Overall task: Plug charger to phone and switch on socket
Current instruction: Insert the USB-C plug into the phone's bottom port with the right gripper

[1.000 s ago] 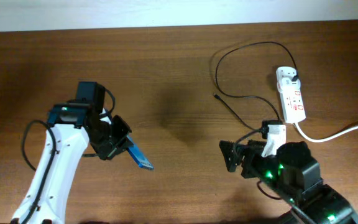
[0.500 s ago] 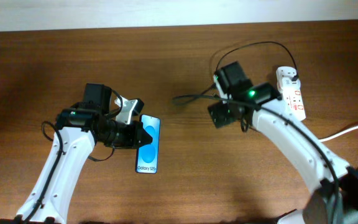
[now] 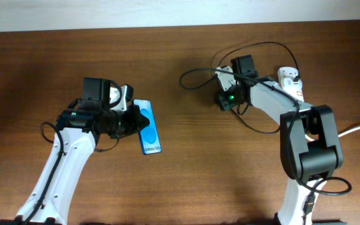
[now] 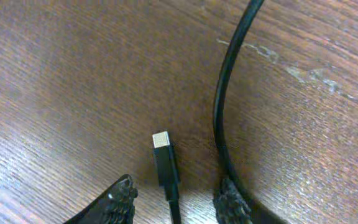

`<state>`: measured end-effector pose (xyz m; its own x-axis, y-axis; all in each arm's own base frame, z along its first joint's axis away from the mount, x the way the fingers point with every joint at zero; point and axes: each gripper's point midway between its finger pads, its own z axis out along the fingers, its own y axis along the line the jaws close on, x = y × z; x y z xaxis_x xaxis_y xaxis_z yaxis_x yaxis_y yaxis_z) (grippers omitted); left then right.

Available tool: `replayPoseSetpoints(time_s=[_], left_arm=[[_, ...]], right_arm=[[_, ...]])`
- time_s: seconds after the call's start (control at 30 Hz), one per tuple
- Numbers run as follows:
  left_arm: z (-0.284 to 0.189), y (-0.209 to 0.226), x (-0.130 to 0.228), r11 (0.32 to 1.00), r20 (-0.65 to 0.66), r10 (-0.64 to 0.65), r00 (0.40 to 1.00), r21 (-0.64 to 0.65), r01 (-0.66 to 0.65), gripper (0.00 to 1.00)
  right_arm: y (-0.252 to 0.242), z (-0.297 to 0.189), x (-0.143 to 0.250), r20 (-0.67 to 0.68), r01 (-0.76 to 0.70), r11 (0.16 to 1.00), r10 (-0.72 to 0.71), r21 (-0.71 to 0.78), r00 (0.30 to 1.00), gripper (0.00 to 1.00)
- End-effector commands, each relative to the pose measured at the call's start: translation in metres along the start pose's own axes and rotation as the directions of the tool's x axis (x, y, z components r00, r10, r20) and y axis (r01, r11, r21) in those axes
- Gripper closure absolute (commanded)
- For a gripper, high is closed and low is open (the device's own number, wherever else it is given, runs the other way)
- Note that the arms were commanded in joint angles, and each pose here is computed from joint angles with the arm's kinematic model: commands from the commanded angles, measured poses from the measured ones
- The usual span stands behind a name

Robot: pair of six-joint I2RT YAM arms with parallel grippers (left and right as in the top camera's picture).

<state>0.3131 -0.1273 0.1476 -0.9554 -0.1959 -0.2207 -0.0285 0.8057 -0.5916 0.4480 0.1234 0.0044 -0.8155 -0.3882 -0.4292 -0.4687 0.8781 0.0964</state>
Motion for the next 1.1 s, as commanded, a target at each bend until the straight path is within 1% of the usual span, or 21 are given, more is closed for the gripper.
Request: replayPoseSetpoints(time_s=[0.0,0.07,0.1,0.13,0.17,0.23,0.3,0.37,0.4,0.47,0.5,0.57,0.6,0.63,0.7,0.73,0.8,0.87,0.97,1.0,1.07], left_arm=[[-0.005,-0.007,-0.006,1.0,0.029,-0.023,0.999,0.019,0.022,1.0],[-0.006,-0.009,-0.012,0.994,0.047,-0.103,0.994,0.03,0.101,1.0],[-0.007,-0.006,-0.014,0.985,0.054,-0.173,0.983,0.03,0.172,1.0],[-0.01,-0.001,-0.018,0.968,0.066,-0.25,0.966,0.032,0.249,1.0],[-0.015,0.006,-0.026,0.96,0.095,-0.281,0.955,0.038,0.279,1.0],[-0.019,0.013,-0.03,0.952,0.108,-0.307,0.946,0.041,0.304,1.0],[-0.02,0.012,-0.033,0.903,0.11,-0.43,0.896,0.061,0.426,1.0],[-0.023,0.004,-0.053,0.902,0.165,-0.431,0.887,0.123,0.415,1.0],[-0.028,-0.004,-0.071,0.883,0.21,-0.465,0.86,0.19,0.43,1.0],[-0.028,-0.01,-0.091,0.856,0.238,-0.506,0.829,0.255,0.45,1.0],[-0.021,-0.008,-0.103,0.842,0.244,-0.527,0.814,0.281,0.46,1.0],[-0.001,-0.005,-0.11,0.815,0.194,-0.56,0.805,0.306,0.493,1.0],[0.01,-0.007,-0.109,0.808,0.14,-0.556,0.819,0.324,0.492,1.0],[0.019,-0.008,-0.105,0.8,0.091,-0.554,0.827,0.333,0.499,1.0],[0.029,-0.004,-0.101,0.79,0.05,-0.562,0.826,0.326,0.518,1.0],[0.029,-0.007,-0.103,0.791,0.044,-0.553,0.832,0.34,0.508,1.0],[0.018,-0.034,-0.109,0.792,0.013,-0.467,0.884,0.452,0.411,1.0],[0.017,-0.039,-0.103,0.774,-0.037,-0.468,0.883,0.466,0.429,1.0],[0.013,-0.049,-0.095,0.759,-0.096,-0.436,0.895,0.495,0.423,1.0],[0.012,-0.051,-0.093,0.754,-0.114,-0.427,0.897,0.503,0.422,1.0],[0.012,-0.052,-0.092,0.752,-0.12,-0.425,0.897,0.505,0.423,1.0]], right_arm=[[0.002,0.01,0.011,-0.038,-0.017,1.0,0.016,-0.021,0.999,0.73],[0.003,0.01,0.016,-0.062,-0.023,0.999,0.021,-0.027,0.998,0.85],[0.004,0.009,0.019,-0.071,-0.025,0.999,0.023,-0.029,0.997,0.95],[0.005,0.006,0.02,-0.079,-0.03,0.999,0.027,-0.031,0.996,0.96],[0.008,-0.005,0.012,-0.072,-0.08,0.996,0.077,-0.037,0.994,0.96],[0.019,-0.029,-0.003,-0.052,-0.08,0.993,0.075,-0.09,0.996,0.96],[0.03,-0.071,-0.017,-0.036,-0.083,0.99,0.079,-0.117,0.996,0.96],[0.062,-0.117,-0.031,0.033,-0.08,0.964,0.091,-0.252,0.995,0.96],[0.081,-0.137,-0.034,0.058,-0.059,0.946,0.081,-0.318,0.995,0.96],[0.103,-0.152,-0.03,0.053,-0.028,0.937,0.049,-0.349,0.997,0.96],[0.118,-0.153,-0.022,0.014,-0.027,0.925,0.035,-0.379,0.999,0.96],[0.143,-0.158,-0.009,-0.036,-0.021,0.89,0.005,-0.456,0.999,0.96],[0.154,-0.163,-0.005,-0.036,-0.001,0.862,-0.02,-0.508,0.999,0.96],[0.171,-0.173,-0.004,-0.036,-0.007,0.807,-0.018,-0.59,0.999,0.96],[0.189,-0.189,-0.004,-0.044,-0.033,0.722,0.004,-0.691,0.999,0.96],[0.2,-0.2,-0.003,-0.057,-0.056,0.659,0.02,-0.75,0.998,0.96],[0.214,-0.218,0.0,-0.1,-0.111,0.561,0.049,-0.821,0.994,0.96],[0.222,-0.231,-0.001,-0.125,-0.144,0.484,0.072,-0.863,0.99,0.96],[0.221,-0.23,-0.001,-0.138,-0.159,0.486,0.08,-0.86,0.987,0.96],[0.218,-0.225,-0.001,-0.129,-0.149,0.514,0.073,-0.845,0.989,0.96],[0.217,-0.223,-0.001,-0.13,-0.149,0.525,0.073,-0.838,0.989,0.95]])
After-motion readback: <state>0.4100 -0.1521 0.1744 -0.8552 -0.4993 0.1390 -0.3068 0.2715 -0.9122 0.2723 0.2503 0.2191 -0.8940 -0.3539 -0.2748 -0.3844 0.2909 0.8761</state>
